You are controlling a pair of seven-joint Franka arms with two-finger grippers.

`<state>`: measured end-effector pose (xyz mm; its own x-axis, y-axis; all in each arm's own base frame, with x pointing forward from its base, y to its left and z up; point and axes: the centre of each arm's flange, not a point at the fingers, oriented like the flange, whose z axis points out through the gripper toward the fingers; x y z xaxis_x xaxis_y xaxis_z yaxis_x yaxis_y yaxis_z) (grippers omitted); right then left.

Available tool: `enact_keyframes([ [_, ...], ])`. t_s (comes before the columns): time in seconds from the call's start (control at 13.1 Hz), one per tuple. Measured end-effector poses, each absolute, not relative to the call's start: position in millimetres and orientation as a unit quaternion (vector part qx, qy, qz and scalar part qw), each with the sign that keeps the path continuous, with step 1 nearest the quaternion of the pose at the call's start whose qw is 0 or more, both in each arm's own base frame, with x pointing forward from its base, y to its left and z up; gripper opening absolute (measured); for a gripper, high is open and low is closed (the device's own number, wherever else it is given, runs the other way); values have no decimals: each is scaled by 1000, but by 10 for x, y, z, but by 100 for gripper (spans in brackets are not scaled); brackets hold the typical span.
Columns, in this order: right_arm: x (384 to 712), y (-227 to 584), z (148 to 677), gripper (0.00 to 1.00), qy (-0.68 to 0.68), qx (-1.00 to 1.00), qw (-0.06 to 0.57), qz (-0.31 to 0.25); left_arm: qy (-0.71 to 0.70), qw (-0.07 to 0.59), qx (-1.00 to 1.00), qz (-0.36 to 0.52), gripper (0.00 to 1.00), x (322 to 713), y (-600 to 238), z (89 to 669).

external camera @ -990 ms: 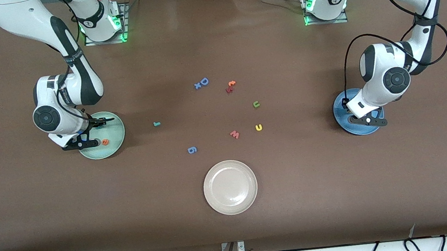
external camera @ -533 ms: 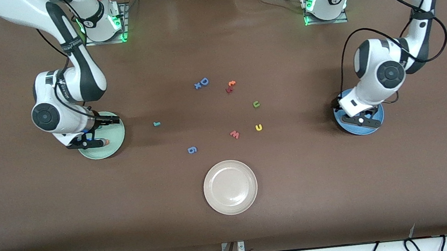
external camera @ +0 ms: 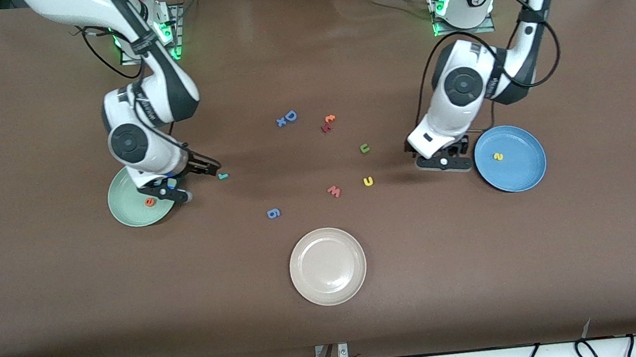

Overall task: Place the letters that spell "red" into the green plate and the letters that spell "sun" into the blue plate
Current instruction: 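Reach the right gripper to the teal hook while the left reaches yellow n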

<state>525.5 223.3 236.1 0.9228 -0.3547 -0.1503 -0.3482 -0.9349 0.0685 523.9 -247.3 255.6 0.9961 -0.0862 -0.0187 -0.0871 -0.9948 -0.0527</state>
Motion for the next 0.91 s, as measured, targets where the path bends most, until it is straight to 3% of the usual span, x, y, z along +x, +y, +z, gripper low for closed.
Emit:
enact_keyframes([
  [0.53,5153,2599,1902,82,-213,976,19,-48,-71,-14,-997,-1,100,5445,-3350,2410],
  [0.91,5161,2586,1757,65,-214,976,18,-41,-94,-20,-995,-6,100,5575,-3570,2109],
])
